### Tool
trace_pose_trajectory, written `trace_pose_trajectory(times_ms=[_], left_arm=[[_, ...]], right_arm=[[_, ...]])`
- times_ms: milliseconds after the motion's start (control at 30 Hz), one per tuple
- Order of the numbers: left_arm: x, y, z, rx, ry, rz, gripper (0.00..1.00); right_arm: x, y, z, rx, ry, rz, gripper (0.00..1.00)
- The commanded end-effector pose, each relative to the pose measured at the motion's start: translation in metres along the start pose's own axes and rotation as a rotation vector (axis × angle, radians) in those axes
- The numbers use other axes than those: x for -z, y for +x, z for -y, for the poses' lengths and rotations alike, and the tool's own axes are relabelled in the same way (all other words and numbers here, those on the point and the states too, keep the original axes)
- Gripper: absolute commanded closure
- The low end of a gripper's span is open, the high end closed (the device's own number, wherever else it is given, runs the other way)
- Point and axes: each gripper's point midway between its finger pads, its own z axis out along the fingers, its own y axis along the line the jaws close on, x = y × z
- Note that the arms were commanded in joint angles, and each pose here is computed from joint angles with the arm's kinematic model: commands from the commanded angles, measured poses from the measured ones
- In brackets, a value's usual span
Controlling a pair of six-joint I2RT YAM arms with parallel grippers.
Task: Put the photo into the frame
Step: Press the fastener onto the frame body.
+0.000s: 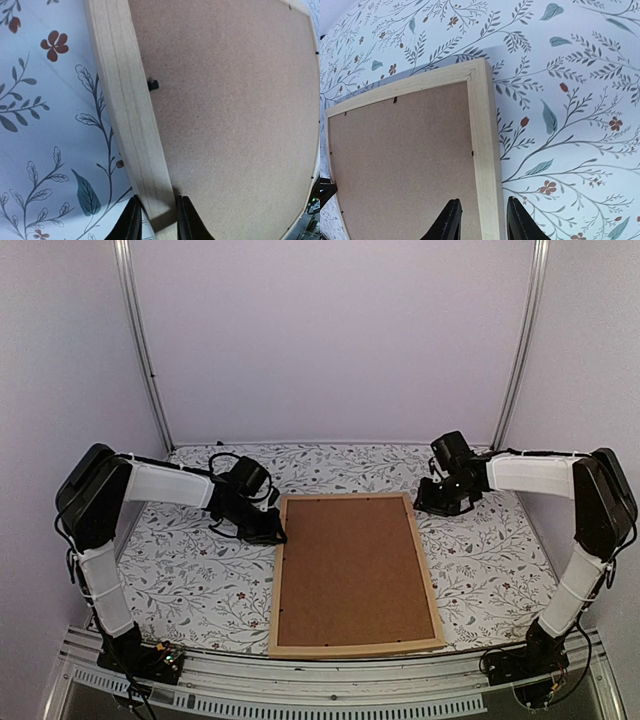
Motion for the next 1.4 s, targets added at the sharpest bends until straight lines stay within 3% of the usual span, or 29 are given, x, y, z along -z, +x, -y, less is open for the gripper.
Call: trace_pose_trajectory(times_ms=[0, 400, 1367], left_arm=[[-0.009, -0.002, -0.004, -0.043, -0.008, 0.007, 0.82], [-0.008, 0.001, 0.002, -0.051, 0.002, 0.004, 0.82], [-0.015, 0.012, 0.009, -0.064, 0.009, -0.022, 0.82]], right_arm=[[-0.009, -0.01, 0.022, 0.087, 0.137, -0.044, 0.67], [-0.041, -0.025, 0.016, 0.168, 0.172, -0.103, 0.67], [-0.07, 0.004, 0.003, 0.205, 0.151, -0.197, 0.68]])
